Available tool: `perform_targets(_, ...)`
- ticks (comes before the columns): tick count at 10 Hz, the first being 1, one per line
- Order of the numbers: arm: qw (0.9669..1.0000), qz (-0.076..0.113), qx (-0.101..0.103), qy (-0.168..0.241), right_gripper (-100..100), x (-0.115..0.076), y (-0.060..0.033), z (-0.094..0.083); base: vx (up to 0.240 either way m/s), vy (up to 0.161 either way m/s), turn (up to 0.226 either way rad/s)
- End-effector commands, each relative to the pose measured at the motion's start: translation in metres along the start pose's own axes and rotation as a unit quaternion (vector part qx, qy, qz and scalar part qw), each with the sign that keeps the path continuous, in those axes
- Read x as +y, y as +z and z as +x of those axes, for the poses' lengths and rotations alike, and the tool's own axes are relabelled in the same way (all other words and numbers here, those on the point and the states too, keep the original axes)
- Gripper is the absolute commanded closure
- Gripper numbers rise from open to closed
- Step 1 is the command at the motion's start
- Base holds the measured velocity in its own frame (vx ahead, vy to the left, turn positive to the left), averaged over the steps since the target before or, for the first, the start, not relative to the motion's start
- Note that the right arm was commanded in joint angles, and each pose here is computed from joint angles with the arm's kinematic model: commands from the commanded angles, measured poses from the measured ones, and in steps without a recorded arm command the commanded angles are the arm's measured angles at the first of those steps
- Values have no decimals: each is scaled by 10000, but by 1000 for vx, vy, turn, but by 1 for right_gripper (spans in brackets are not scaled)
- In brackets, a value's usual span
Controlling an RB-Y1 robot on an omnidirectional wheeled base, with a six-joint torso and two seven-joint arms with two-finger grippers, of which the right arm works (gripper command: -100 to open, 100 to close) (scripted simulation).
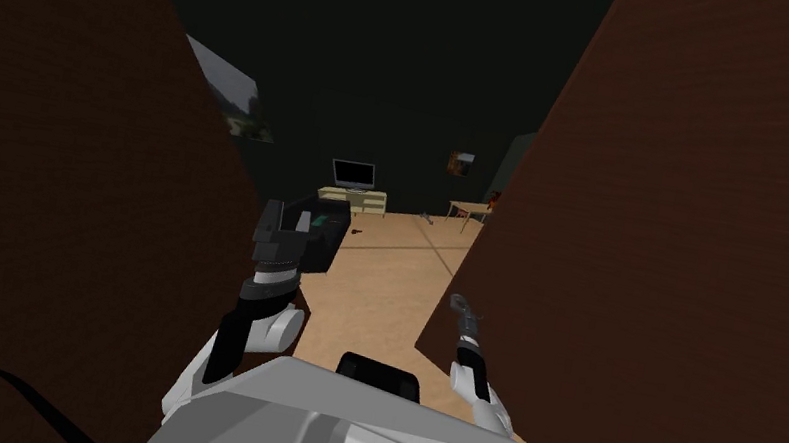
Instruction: Push the door open
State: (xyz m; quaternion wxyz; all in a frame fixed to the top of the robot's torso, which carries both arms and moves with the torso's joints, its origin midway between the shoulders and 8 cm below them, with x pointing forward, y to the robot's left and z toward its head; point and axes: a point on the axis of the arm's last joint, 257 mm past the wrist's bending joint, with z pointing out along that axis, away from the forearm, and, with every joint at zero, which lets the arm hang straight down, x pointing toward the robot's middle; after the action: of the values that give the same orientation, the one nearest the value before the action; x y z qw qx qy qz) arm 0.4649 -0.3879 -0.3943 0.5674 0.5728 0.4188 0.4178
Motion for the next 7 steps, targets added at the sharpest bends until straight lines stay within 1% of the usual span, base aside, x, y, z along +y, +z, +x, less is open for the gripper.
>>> perform_targets(1,9999,-17,-148,-23,100,15,-1,-141,181,36,-57)
perform_targets(3,9995,-19,-300,-21,100,15,-11,-273,197,7,-55)
perform_targets(4,9995,-19,-300,-21,100,15,-11,-273,137,18,-10)
perform_targets(5,9995,-2,-301,-22,100,2,-18,-274,52,12,-5)
perform_targets(6,9989,-20,-459,-20,100,16,-24,-410,121,22,-53)
perform_targets(7,9988,-21,-499,-20,100,16,-28,-445,181,54,-52)
